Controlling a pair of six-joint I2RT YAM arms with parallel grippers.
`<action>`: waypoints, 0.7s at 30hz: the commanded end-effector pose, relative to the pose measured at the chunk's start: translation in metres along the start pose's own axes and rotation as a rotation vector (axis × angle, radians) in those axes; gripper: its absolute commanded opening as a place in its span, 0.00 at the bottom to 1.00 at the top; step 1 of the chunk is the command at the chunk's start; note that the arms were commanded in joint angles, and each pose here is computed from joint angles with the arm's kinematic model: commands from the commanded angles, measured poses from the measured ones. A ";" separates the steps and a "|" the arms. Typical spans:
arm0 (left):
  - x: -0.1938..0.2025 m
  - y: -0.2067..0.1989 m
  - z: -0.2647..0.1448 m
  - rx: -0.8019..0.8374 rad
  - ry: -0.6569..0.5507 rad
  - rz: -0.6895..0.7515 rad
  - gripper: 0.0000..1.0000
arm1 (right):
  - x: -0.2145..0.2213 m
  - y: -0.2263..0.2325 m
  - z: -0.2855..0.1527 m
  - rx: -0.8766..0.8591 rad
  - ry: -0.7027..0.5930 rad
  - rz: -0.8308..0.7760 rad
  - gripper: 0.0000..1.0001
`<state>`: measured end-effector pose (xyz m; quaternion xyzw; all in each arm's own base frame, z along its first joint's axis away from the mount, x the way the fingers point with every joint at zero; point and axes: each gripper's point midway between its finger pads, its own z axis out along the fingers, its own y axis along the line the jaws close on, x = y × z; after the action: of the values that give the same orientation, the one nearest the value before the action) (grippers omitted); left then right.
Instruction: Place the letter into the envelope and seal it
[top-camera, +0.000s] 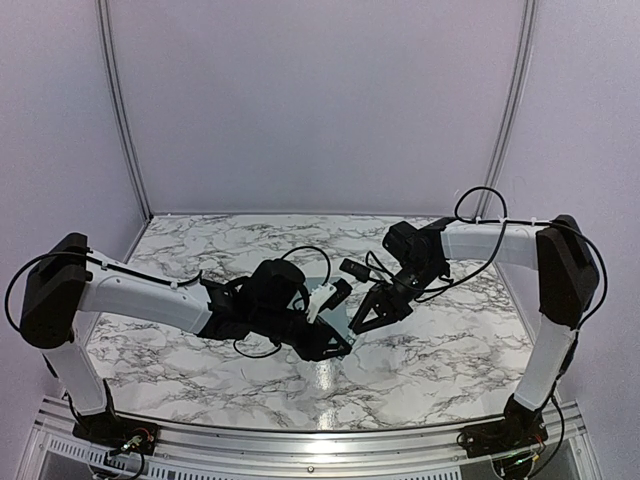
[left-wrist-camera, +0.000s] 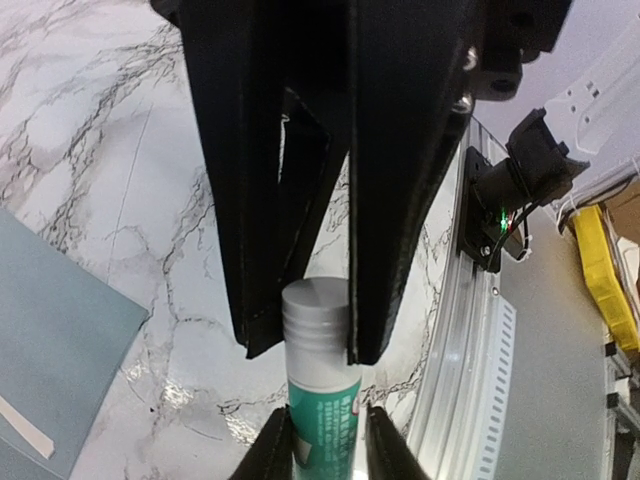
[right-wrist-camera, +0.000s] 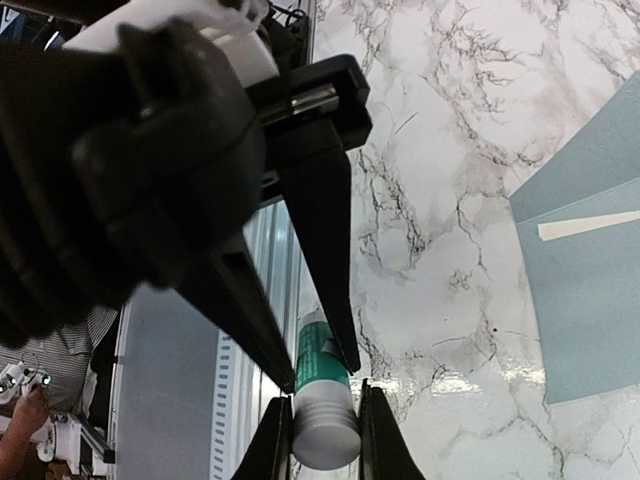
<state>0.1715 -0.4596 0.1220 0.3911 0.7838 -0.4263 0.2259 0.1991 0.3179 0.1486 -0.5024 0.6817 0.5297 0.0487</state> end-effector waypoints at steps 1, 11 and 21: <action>-0.015 -0.011 0.001 0.042 -0.044 0.025 0.33 | 0.000 0.003 -0.001 0.005 -0.001 -0.023 0.06; -0.009 -0.011 0.017 0.081 -0.004 0.007 0.40 | -0.001 0.005 -0.002 0.000 -0.003 -0.024 0.06; -0.012 -0.011 0.019 0.091 -0.004 -0.013 0.26 | 0.002 0.004 -0.001 0.003 0.005 -0.027 0.06</action>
<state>0.1693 -0.4735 0.1139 0.3927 0.7790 -0.4446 0.2034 0.1978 0.3167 0.1464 -0.5024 0.6829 0.5283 0.0461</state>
